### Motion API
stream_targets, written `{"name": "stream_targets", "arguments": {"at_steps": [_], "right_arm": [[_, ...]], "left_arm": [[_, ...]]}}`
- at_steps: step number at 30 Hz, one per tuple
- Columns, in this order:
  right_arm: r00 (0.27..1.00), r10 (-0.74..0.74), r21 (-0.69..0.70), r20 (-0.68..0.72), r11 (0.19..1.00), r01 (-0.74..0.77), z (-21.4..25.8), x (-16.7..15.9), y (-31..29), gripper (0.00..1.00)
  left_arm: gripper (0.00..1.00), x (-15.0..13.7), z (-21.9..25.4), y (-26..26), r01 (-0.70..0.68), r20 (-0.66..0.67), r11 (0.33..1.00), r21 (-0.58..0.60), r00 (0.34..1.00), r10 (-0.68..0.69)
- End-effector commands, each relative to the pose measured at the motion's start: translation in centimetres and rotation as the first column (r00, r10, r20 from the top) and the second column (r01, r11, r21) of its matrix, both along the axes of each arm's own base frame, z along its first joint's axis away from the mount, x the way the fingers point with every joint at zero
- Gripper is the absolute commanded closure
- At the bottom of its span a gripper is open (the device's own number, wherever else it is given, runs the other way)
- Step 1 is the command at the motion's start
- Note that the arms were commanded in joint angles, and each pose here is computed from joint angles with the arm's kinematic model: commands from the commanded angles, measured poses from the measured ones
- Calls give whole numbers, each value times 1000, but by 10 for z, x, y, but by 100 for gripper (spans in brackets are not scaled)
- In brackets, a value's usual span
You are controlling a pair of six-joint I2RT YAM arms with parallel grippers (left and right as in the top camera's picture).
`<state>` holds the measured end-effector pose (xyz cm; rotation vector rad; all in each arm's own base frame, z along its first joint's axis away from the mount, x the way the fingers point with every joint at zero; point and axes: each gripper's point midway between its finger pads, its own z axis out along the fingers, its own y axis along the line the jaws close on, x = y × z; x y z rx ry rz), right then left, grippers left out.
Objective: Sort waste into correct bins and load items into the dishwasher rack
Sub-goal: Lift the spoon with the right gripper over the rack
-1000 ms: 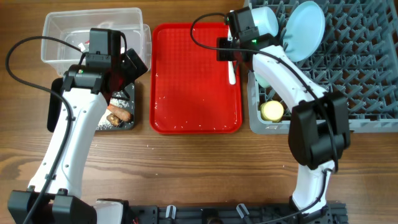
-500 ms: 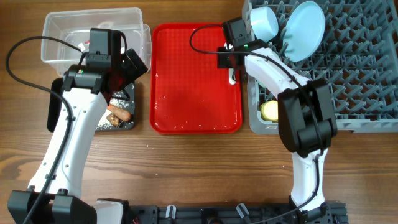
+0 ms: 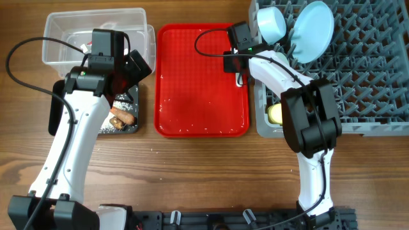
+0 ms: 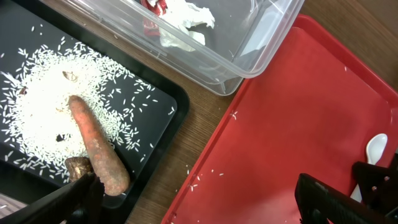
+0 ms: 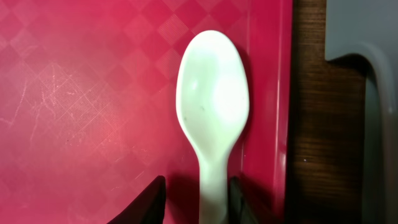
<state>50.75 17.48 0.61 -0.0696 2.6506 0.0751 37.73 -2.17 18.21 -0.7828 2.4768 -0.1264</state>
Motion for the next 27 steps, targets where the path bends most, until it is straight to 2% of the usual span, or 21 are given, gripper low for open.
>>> {"name": "stream_targets", "arguments": {"at_steps": [1, 4, 15, 21, 27], "right_arm": [[999, -8, -19, -50, 1000, 7, -24, -6, -4, 70], [998, 2, -3, -56, 1000, -2, -24, -7, -1, 72], [997, 22, 25, -76, 1000, -20, -24, -12, 4, 96], [997, 21, 28, -68, 999, -20, -13, -12, 4, 96], [999, 23, 62, 31, 998, -25, 46, -5, 7, 96]], "left_arm": [[0, 0, 5, -1, 18, 12, 1000, 4, 1000, -18], [0, 0, 5, -1, 18, 12, 1000, 4, 1000, -18], [0, 0, 5, -1, 17, 12, 1000, 4, 1000, -18], [0, 0, 5, -1, 18, 12, 1000, 4, 1000, -18], [0, 0, 5, -1, 18, 12, 1000, 4, 1000, -18]]}}
